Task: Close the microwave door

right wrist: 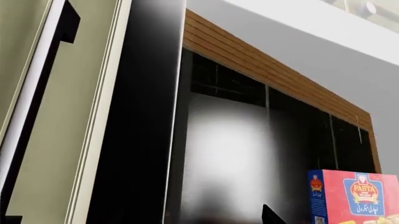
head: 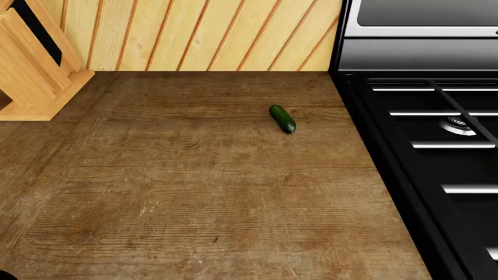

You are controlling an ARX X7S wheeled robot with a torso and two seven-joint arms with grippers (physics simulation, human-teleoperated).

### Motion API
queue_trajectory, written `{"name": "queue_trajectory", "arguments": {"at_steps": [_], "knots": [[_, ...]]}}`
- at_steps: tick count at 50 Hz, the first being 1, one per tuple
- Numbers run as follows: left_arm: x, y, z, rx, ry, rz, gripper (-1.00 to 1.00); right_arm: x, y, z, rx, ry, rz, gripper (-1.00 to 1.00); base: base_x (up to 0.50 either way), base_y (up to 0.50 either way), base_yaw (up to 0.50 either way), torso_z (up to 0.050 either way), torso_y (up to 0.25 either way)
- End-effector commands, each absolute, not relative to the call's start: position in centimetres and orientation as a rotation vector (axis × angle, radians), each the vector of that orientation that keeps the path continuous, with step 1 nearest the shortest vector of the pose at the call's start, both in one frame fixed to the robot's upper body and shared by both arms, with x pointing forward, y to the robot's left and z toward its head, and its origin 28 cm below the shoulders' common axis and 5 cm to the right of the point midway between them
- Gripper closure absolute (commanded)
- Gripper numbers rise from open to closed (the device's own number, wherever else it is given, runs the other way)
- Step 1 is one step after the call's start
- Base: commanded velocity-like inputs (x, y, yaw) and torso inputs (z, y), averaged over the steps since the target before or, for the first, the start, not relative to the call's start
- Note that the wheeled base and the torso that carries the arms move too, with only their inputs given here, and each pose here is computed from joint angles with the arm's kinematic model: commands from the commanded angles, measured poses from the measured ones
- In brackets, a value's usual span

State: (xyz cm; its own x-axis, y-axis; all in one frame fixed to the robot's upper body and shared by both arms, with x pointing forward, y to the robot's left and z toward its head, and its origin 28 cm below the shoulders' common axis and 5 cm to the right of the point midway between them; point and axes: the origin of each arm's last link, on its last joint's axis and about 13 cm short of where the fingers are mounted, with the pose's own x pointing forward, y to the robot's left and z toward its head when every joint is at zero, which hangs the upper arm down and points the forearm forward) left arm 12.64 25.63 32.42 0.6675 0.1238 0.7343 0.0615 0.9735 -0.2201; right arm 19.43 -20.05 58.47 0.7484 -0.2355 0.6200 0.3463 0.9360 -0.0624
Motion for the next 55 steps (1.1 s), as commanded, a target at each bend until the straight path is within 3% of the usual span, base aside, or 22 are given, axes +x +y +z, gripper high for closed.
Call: {"name": "queue_trajectory", "arguments": {"at_steps": [1, 33, 55], "knots": [[12.6, 25.6, 32.4, -0.234, -0.842, 0.034, -1.0, 19.6, -20.2, 58.8, -0.172, -0.649, -0.314, -1.0, 0.0, 0.0, 0.0, 0.0, 0.0], [12.5, 25.5, 32.3, -0.227, -0.838, 0.032, -1.0, 20.6, -22.3, 58.6, -0.15, -0.607, -0.299, -1.0, 0.0, 0.0, 0.0, 0.0, 0.0], [12.5, 25.4, 32.2, -0.22, -0.837, 0.036, -1.0, 21.0, -24.2, 58.2, -0.031, -0.457, -0.276, -1.0, 0.0, 0.0, 0.0, 0.0, 0.0]]}}
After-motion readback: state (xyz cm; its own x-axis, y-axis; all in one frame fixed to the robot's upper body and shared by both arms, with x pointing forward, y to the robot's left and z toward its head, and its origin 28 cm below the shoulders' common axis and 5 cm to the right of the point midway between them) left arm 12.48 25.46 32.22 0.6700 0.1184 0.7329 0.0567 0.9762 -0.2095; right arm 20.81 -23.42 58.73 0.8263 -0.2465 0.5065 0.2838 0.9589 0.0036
